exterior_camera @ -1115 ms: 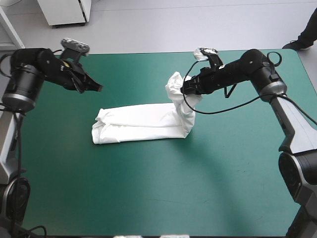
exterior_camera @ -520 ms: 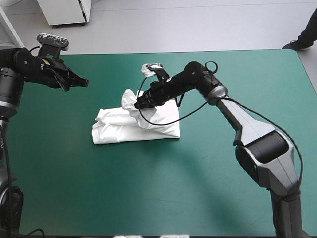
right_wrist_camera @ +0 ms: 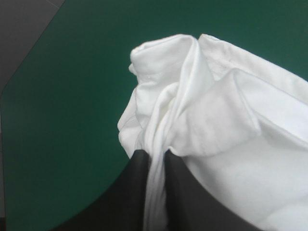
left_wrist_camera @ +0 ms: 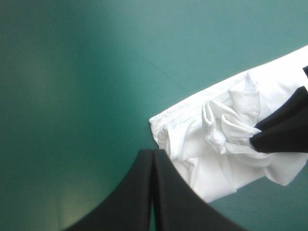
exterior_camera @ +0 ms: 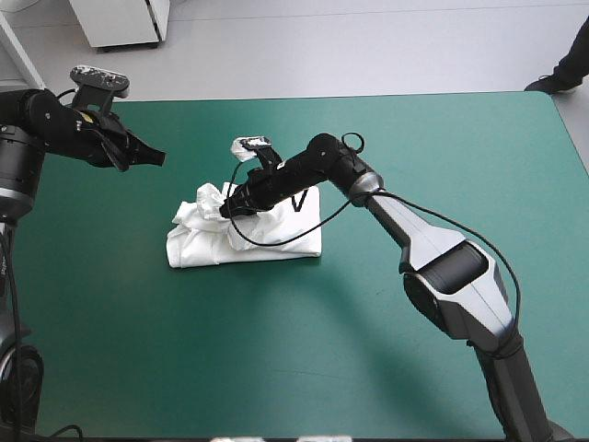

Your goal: Fold the cloth

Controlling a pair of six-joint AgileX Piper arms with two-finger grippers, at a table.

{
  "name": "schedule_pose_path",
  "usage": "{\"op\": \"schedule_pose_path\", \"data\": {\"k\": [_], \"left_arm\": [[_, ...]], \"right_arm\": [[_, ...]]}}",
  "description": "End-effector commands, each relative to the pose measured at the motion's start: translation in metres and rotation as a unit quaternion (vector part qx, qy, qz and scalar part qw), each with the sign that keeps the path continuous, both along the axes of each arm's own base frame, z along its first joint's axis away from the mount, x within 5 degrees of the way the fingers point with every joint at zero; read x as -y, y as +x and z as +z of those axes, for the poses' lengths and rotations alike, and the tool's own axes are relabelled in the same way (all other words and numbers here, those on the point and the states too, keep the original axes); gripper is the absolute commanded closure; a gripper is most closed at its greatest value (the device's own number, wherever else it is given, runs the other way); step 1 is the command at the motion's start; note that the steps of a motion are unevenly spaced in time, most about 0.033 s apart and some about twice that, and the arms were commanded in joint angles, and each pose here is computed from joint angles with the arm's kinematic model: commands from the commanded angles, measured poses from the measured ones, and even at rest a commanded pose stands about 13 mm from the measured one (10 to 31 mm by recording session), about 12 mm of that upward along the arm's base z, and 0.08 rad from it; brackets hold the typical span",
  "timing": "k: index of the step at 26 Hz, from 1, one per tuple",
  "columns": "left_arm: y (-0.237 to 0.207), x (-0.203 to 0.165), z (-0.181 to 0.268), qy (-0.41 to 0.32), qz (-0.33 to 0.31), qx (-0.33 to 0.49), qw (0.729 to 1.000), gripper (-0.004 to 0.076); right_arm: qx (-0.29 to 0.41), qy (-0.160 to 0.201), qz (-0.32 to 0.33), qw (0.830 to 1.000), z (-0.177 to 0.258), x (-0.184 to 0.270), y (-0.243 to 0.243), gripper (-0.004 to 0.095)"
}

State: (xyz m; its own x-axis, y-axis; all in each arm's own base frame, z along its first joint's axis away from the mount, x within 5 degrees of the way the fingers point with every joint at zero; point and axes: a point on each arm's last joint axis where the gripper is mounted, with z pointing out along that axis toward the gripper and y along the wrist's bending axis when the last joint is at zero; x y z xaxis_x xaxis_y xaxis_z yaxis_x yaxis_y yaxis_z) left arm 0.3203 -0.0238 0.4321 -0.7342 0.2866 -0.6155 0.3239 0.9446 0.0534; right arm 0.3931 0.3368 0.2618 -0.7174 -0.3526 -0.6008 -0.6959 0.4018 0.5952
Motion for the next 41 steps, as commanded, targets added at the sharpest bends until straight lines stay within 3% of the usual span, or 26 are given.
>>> {"op": "schedule_pose_path", "data": {"k": [1,5,9,14,15,17,25,30,34,41], "left_arm": [[-0.013,0.001,0.023,-0.014,0.004,0.052,0.999,0.0733],[-0.014,0.001,0.023,-0.014,0.003,0.048,0.999,0.0733],[-0.019,0.001,0.026,-0.013,0.002,0.047,0.999,0.0733],[-0.034,0.0,0.016,-0.012,0.002,0.035,0.999,0.0733],[-0.042,0.0,0.013,-0.012,0.003,0.034,0.999,0.0733],[-0.05,-0.001,0.011,-0.011,0.003,0.032,0.999,0.0733],[-0.093,-0.014,0.032,0.04,0.04,0.085,0.995,0.0721],[-0.108,-0.018,0.041,0.058,0.051,0.107,0.991,0.0633],[-0.112,-0.018,0.045,0.055,0.053,0.119,0.99,0.0549],[-0.111,-0.018,0.047,0.044,0.062,0.131,0.988,0.0541]], "right_arm": [[0.039,0.06,0.005,0.997,0.051,0.002,-0.01,0.0754],[0.036,0.055,0.027,0.997,0.054,0.002,-0.014,0.0571],[0.067,0.058,0.035,0.995,0.081,0.012,-0.013,0.051],[0.095,-0.032,-0.025,0.995,0.098,0.061,0.009,0.0511],[0.103,-0.068,-0.053,0.991,0.105,0.083,0.015,0.0511],[0.112,-0.104,-0.082,0.985,0.111,0.105,0.018,0.0511],[0.079,-0.148,-0.15,0.974,0.12,0.187,-0.002,0.0474],[0.056,-0.155,-0.161,0.973,0.108,0.197,-0.015,0.037],[0.042,-0.132,-0.16,0.977,0.095,0.192,-0.01,0.0366],[-0.025,-0.095,-0.146,0.984,0.049,0.174,0.014,0.0366]]}}
